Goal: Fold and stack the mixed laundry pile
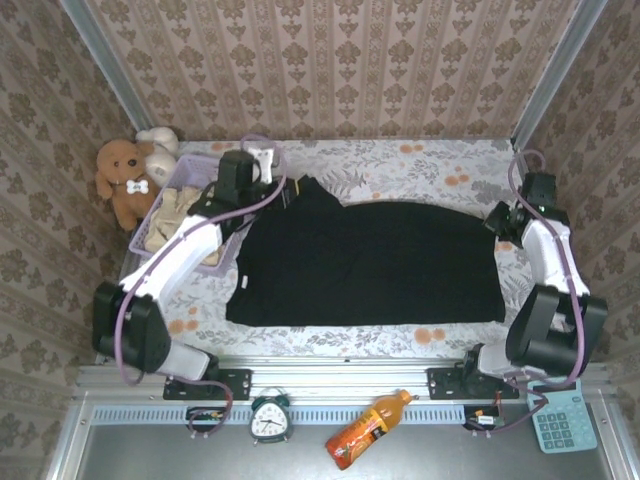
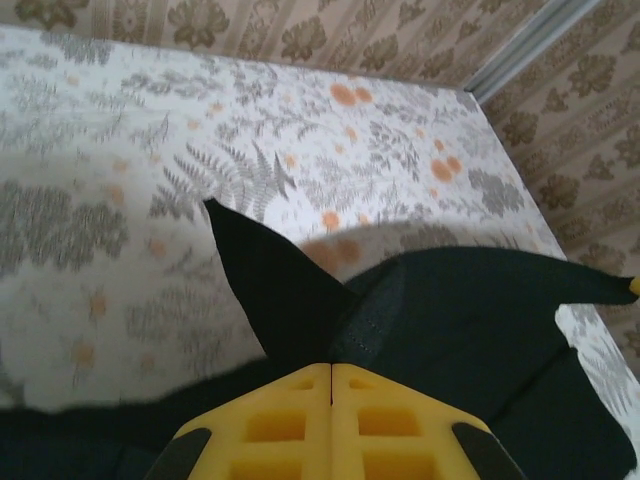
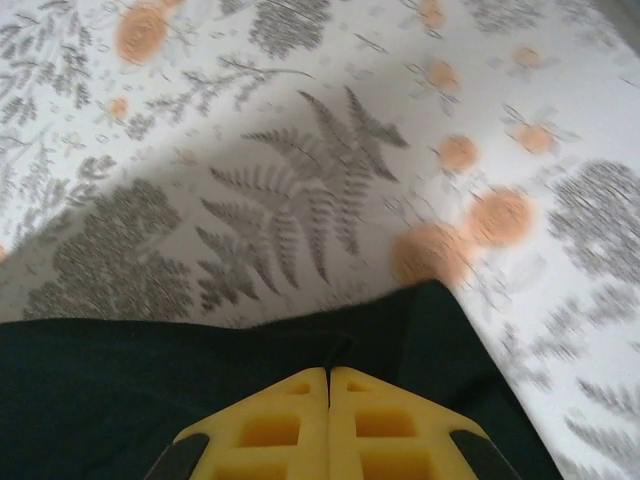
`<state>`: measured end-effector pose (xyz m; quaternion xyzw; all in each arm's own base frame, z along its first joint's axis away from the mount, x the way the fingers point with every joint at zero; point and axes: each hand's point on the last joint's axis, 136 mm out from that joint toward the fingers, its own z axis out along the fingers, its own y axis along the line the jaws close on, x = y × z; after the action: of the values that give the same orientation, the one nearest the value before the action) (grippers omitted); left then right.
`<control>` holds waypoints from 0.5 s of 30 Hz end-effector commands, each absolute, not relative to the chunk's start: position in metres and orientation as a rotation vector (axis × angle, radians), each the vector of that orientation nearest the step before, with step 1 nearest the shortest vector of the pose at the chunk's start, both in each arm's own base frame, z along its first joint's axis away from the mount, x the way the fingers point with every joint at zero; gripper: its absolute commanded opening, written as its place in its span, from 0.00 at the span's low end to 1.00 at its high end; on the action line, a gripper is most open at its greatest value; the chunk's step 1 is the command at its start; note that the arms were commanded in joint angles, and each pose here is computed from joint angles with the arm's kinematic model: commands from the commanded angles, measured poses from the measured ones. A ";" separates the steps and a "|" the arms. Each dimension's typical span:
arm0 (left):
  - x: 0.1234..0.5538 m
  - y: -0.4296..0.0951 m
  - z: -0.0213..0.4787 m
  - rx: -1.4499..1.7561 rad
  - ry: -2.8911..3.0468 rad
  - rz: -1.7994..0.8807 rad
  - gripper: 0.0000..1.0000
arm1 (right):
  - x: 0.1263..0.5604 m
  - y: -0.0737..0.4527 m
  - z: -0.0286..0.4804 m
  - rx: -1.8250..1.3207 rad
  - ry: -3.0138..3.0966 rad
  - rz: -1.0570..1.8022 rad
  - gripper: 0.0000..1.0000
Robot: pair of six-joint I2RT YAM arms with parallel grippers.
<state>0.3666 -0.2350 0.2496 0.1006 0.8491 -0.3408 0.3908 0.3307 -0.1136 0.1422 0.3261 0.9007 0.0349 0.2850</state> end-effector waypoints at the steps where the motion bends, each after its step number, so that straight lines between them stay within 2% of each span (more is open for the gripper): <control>1: 0.328 -0.216 0.253 0.267 2.150 -0.828 0.00 | 0.298 -0.121 0.161 0.951 2.312 0.023 0.00; 7: 0.282 -0.175 0.246 0.167 2.163 -0.731 0.00 | 0.256 -0.126 0.162 1.026 2.237 -0.040 0.00; 11: 0.264 -0.163 0.234 0.102 2.185 -0.730 0.00 | 0.253 -0.126 0.142 1.091 2.251 0.026 0.01; 13: 0.258 -0.163 0.226 0.071 2.200 -0.764 0.00 | 0.254 -0.126 0.129 1.124 2.285 0.051 0.16; 14: 0.255 -0.163 0.221 0.054 2.213 -0.781 0.14 | 0.255 -0.125 0.125 1.128 2.302 0.077 0.20; 15: 0.253 -0.161 0.215 0.030 2.228 -0.784 0.40 | 0.257 -0.125 0.122 1.134 2.309 0.086 0.27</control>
<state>0.2619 -0.1662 0.2373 0.0484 0.8553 -0.3068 0.4147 0.2564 -0.1296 0.1355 0.4125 0.8590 0.0095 0.3033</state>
